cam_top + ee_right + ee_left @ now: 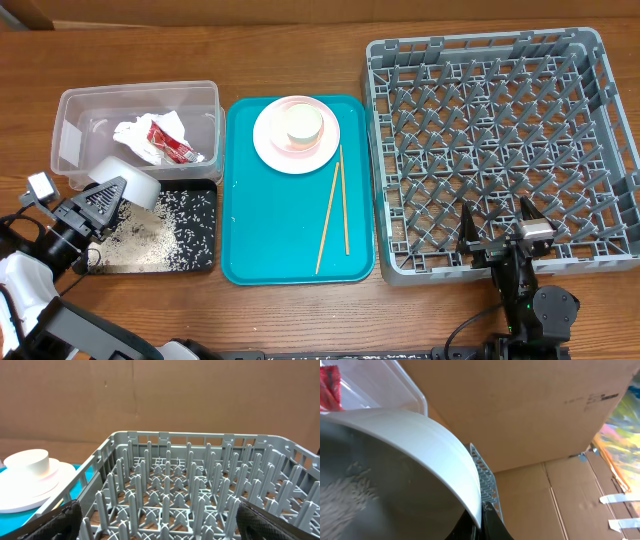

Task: Sort waste into correct bins and load items into the dishwasher
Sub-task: 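Tilt the bowl with the left gripper to pour rice onto the black tray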

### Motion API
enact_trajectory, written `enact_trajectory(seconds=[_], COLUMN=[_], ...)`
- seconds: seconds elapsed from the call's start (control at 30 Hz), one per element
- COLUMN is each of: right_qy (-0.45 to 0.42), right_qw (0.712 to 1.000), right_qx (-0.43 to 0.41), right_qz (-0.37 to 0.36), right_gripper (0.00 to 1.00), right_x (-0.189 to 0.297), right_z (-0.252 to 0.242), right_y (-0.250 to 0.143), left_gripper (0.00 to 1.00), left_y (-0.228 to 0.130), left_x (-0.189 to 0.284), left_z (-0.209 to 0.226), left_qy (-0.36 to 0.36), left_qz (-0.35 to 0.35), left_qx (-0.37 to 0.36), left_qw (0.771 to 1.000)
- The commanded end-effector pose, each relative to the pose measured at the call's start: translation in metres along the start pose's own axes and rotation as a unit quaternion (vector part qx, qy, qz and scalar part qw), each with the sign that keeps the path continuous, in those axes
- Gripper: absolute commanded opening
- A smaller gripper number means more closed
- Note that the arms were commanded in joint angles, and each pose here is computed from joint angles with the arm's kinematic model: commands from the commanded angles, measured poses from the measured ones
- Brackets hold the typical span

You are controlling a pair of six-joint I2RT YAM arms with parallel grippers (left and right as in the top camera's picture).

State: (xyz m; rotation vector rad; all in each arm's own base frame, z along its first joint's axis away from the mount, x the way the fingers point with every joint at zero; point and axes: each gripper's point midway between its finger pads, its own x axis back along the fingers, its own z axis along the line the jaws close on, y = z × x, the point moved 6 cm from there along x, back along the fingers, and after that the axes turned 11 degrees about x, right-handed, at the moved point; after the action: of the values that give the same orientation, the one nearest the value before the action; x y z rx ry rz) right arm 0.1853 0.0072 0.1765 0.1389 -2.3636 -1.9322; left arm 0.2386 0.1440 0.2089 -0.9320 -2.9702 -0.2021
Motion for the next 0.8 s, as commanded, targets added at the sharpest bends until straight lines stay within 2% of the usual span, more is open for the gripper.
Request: enact_trajectory(seconds=[0.0, 0.77], right_qy=[0.003, 0.003], right_qw=[1.000, 1.000], right_qx=[0.002, 0.002], right_qz=[-0.002, -0.002], right_gripper=[1.00, 1.00], right_x=[0.000, 0.000], right_z=[0.001, 0.001], right_y=[-0.002, -0.002], left_gripper=[0.04, 0.04], left_y=[-0.005, -0.007], left_x=[0.000, -0.014], left_z=[-0.010, -0.012], left_qy=[-0.033, -0.035], left_qz=[0.003, 0.030], left_qx=[-0.019, -0.041], left_qw=[0.999, 0.998])
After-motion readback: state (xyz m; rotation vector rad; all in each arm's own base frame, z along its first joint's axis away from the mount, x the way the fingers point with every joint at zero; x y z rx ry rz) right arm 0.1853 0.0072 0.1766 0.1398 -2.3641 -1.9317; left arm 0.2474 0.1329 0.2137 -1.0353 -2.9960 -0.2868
